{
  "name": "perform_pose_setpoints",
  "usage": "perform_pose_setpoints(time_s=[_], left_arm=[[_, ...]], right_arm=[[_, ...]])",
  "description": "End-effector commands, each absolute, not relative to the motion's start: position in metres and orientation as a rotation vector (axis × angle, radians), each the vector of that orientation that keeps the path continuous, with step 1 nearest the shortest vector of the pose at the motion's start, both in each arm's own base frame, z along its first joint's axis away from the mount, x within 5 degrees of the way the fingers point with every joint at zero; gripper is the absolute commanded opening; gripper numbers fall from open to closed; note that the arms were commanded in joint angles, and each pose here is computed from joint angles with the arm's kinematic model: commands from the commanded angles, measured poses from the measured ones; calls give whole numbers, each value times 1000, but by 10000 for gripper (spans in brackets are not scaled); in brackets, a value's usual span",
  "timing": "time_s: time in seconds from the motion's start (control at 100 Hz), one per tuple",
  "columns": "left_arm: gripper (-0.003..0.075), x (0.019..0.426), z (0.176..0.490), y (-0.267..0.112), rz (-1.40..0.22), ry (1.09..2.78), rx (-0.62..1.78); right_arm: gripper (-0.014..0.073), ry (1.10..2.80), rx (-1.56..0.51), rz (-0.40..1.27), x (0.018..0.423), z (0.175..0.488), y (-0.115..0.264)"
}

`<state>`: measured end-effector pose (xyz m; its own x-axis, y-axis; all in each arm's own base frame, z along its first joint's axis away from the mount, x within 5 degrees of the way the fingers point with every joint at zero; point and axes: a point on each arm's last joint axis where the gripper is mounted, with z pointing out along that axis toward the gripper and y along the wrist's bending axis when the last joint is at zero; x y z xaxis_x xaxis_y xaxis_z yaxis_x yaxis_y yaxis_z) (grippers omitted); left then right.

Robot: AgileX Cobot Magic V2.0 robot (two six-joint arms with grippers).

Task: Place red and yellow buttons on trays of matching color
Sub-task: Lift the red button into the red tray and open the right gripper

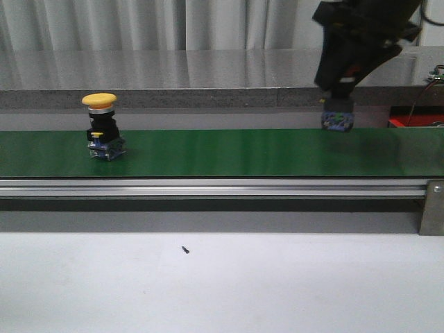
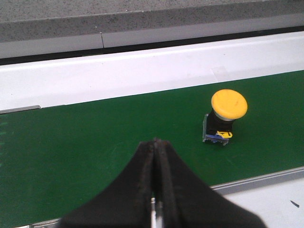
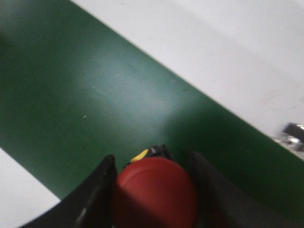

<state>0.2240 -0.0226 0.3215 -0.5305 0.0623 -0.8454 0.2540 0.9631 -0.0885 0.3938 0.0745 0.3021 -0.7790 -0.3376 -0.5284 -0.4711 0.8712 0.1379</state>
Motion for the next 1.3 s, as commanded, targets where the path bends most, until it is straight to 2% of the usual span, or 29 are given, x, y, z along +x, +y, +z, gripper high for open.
perform_pose_setpoints(time_s=[0.0, 0.25, 0.48, 0.76, 1.09, 1.29], left_arm=[[-20, 224, 339, -22, -241, 2031, 183], [-20, 224, 339, -22, -242, 2032, 184], [-20, 224, 339, -22, -242, 2032, 184], [-20, 224, 339, -22, -242, 2032, 184], [-20, 224, 339, -22, -242, 2032, 184], [-20, 224, 339, -22, -242, 2032, 184]], right_arm=[[183, 2411, -475, 316, 394, 351, 43], [183, 2302, -163, 151, 402, 377, -54], [183, 2287, 20, 65, 412, 362, -118], [183, 2320, 78, 58, 440, 334, -154], [183, 2346, 87, 49, 470, 297, -168], [183, 2410, 70, -13, 477, 270, -177]])
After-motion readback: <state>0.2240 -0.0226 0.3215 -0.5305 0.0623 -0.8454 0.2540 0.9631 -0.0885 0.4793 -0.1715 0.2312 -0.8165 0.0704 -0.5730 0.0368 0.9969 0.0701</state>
